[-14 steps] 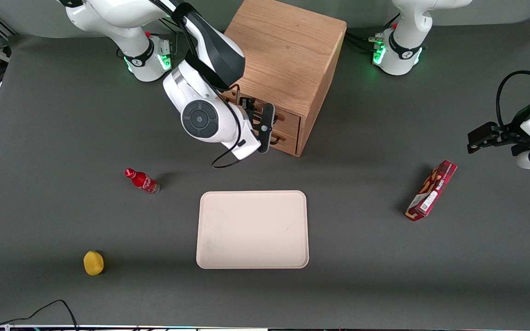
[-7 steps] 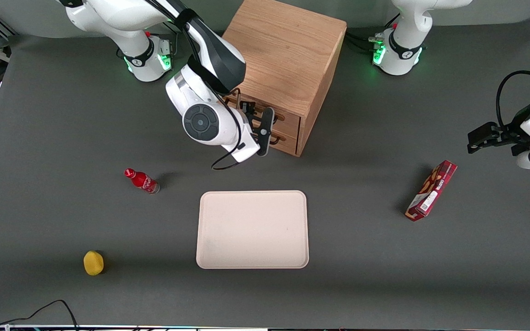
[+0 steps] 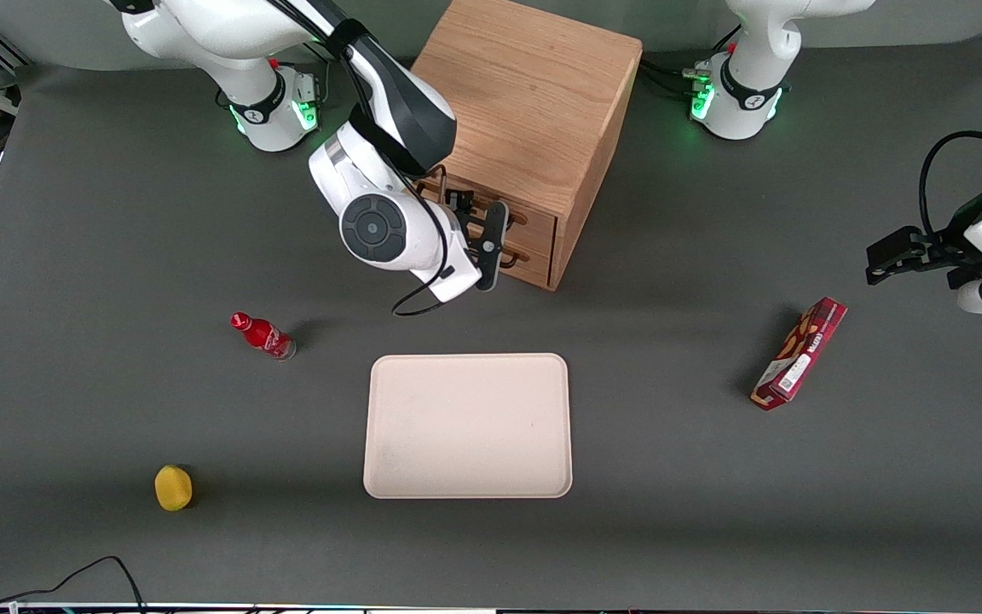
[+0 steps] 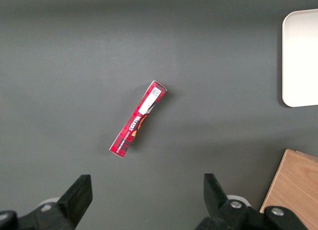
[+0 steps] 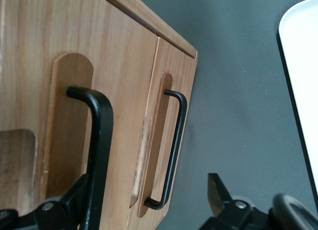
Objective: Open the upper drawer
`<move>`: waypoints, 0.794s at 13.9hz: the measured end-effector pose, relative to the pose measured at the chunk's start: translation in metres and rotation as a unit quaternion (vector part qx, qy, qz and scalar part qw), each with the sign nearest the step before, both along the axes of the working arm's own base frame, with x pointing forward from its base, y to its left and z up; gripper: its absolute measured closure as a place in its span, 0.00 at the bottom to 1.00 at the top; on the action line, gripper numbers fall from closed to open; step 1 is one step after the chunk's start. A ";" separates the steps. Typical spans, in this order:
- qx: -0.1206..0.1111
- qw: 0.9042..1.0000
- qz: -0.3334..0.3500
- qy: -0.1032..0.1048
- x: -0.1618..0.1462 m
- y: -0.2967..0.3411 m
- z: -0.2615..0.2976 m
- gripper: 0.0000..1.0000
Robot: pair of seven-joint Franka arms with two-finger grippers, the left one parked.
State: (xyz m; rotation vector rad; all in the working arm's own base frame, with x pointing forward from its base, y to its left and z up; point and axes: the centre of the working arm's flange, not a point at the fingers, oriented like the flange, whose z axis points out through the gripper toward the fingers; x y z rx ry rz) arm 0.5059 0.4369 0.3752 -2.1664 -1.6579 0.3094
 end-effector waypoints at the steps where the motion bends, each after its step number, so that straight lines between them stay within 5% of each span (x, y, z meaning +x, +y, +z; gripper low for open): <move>1: 0.000 1.000 0.000 0.000 0.000 -0.001 0.000 0.00; 11: -0.011 0.999 -0.024 -0.022 0.035 -0.040 -0.001 0.00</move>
